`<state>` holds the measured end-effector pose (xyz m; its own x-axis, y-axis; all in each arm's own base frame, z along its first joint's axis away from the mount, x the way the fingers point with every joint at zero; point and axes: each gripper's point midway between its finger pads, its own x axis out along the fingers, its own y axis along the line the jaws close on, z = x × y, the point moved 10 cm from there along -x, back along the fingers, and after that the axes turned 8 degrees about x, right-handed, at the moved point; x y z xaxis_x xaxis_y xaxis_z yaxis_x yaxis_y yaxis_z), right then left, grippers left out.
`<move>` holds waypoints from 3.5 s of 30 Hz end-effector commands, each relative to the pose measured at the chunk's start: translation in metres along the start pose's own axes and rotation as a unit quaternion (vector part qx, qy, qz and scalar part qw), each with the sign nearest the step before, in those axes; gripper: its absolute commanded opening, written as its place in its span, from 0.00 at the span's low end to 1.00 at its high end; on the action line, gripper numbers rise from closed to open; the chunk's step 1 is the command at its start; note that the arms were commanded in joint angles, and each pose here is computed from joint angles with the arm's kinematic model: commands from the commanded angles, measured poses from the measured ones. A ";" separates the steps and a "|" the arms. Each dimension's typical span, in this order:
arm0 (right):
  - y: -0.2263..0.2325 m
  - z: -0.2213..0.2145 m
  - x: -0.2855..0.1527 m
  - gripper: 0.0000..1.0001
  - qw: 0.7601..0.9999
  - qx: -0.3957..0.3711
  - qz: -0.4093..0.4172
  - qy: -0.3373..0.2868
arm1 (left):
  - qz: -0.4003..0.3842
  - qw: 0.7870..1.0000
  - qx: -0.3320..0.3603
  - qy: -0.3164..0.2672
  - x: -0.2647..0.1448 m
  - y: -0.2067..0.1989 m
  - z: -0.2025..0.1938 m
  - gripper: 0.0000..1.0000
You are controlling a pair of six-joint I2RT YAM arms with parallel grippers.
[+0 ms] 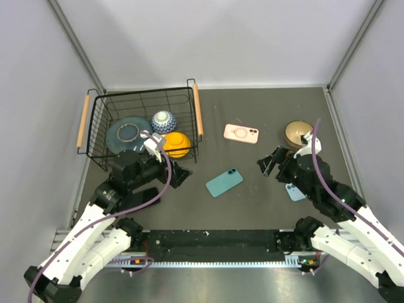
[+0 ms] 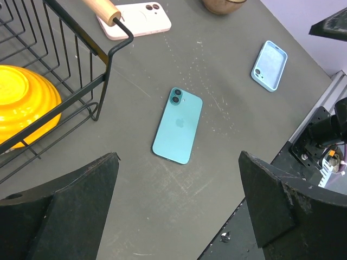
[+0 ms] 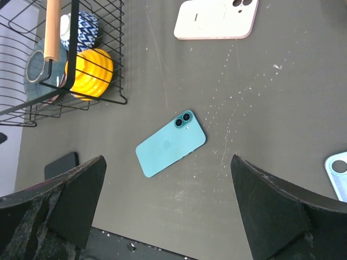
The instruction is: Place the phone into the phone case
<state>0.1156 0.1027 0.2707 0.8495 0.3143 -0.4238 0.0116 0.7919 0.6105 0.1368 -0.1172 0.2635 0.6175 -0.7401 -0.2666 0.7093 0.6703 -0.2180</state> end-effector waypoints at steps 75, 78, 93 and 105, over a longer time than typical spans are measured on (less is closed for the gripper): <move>-0.036 -0.002 -0.073 0.98 0.981 0.031 0.160 -0.105 | -0.021 0.875 0.186 0.447 0.233 -0.036 -0.109 0.82; -0.036 -0.005 -0.070 0.98 0.981 0.032 0.162 -0.097 | -0.034 0.874 0.177 0.452 0.231 -0.038 -0.111 0.76; -0.052 -0.057 -0.010 0.91 0.986 0.096 0.137 -0.013 | -0.105 0.901 0.005 0.422 0.217 -0.038 -0.094 0.51; -0.055 -0.100 0.066 0.70 0.975 0.207 0.053 0.058 | -0.164 0.895 -0.061 0.410 0.209 -0.034 -0.100 0.48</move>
<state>0.0976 0.1149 0.1247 0.7500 0.4445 -0.4898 0.1468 0.6102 0.7786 0.2187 -0.2883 0.1186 -0.0379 -0.5859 -0.8095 0.7510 0.5177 -0.4099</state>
